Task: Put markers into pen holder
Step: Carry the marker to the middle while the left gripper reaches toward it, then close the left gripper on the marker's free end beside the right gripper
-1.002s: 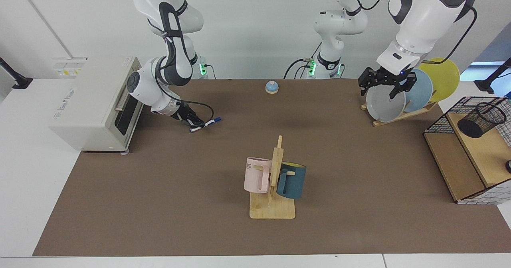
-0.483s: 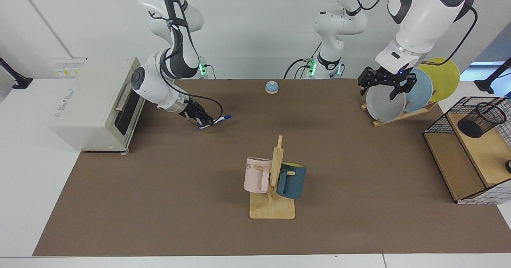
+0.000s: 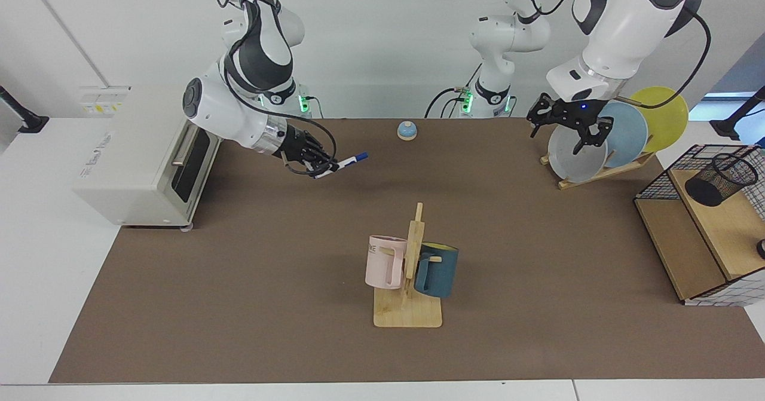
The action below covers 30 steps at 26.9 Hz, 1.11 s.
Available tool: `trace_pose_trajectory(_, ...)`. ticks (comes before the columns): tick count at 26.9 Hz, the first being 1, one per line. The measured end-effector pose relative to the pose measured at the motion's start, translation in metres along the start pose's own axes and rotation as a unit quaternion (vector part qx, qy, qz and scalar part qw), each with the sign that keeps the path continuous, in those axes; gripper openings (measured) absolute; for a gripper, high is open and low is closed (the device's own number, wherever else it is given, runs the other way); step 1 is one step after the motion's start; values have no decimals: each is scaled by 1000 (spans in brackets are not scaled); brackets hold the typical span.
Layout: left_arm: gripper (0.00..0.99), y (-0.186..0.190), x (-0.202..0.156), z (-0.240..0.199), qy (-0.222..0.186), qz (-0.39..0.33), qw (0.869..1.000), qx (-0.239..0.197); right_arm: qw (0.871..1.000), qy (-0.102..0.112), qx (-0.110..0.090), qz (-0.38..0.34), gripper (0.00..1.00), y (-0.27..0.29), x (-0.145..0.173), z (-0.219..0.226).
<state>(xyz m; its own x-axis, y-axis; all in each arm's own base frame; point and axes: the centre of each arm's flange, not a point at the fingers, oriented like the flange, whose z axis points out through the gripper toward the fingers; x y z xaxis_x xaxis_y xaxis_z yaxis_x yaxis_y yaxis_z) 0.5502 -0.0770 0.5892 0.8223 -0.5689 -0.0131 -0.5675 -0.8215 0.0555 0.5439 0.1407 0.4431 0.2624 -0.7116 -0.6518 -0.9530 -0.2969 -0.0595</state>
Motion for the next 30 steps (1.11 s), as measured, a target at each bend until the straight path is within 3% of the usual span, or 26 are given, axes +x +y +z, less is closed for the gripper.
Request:
trace_pose_trajectory(7, 991, 13, 6, 1, 0, 112, 994, -3, 998, -51, 27, 21, 150, -15, -36, -5)
trace_pose_trajectory(11, 991, 29, 16, 0, 9, 191, 982, 2, 996, -73, 36, 40, 150, -22, -60, 5)
trace_pose_trajectory(18, 991, 71, 38, -3, 28, 315, 949, 18, 992, -80, 67, 65, 150, -33, -111, 36)
trace_pose_trajectory(22, 991, 86, 44, 1, 29, 389, 921, 22, 990, -82, 83, 74, 150, -35, -140, 57)
trace_pose_trajectory(30, 991, 114, 53, 20, 24, 478, 878, 21, 986, -85, 103, 96, 150, -34, -170, 75)
